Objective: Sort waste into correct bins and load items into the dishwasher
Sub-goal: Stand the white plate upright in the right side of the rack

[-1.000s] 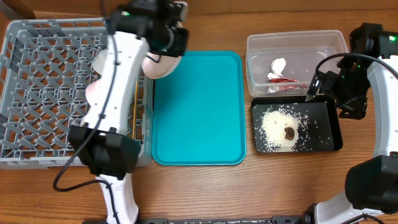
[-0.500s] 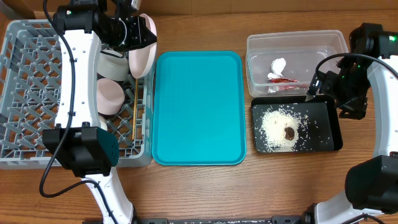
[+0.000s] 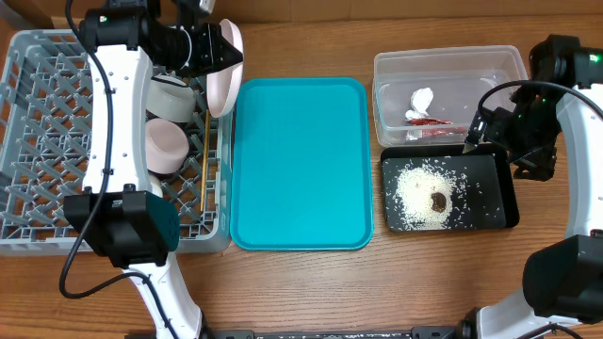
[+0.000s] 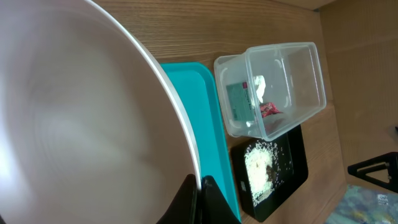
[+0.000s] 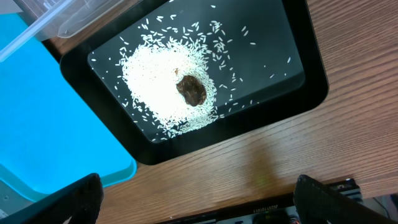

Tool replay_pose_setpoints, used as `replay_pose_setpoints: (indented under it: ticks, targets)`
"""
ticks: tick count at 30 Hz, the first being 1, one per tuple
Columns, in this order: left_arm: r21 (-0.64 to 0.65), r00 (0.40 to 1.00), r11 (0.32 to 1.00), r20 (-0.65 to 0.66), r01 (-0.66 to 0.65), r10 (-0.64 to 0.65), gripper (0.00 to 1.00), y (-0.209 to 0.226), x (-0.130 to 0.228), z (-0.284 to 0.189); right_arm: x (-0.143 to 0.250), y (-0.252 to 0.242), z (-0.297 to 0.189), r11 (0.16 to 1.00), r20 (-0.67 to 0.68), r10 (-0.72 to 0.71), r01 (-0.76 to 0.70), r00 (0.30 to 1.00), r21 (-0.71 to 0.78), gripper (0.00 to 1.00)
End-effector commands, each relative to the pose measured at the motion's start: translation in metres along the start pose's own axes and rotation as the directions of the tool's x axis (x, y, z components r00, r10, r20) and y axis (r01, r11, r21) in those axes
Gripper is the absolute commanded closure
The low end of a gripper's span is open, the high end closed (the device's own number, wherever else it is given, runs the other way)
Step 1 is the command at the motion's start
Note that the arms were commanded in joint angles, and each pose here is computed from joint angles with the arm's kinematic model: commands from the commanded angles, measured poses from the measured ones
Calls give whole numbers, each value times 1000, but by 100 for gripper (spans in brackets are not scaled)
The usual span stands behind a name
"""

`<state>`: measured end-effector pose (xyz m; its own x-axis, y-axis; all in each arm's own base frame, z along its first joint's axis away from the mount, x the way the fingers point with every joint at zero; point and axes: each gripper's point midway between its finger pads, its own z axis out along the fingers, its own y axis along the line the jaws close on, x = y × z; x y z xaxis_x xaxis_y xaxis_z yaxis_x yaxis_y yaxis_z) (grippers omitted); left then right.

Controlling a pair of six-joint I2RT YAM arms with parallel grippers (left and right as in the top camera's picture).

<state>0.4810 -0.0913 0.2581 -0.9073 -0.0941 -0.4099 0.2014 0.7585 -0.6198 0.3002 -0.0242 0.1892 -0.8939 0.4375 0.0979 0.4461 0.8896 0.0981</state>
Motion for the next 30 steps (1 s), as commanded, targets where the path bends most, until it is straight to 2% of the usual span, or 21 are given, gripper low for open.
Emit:
replay_pose_setpoints:
  ticks: [1,16,22,23,25,26,30]
  targets:
    - [22,1000,1000,-7,0,0,96,4,0,4,-2,0,-15,1000,59,-3,3,998,-13,0]
    - [-27,997,997,-32,72,-73,96,43,13,14,-2,0,-15,1000,59,-3,4,998,-13,0]
    - [-132,993,985,-28,111,-116,96,73,17,5,-2,0,-15,1000,59,-3,3,998,-13,0]
    - [-142,992,983,-25,117,-122,90,77,17,3,-2,0,-15,1000,59,-3,4,998,-13,0]
    - [-148,991,980,-21,130,-135,63,82,18,-1,-2,0,-15,1000,59,-3,4,998,-13,0]
    - [-149,990,979,-19,137,-141,55,84,18,-3,-2,0,-15,1000,59,-3,4,998,-13,0]
    - [-159,985,973,-15,166,-171,37,93,20,-11,-2,0,-15,1000,59,-3,4,998,-13,0]
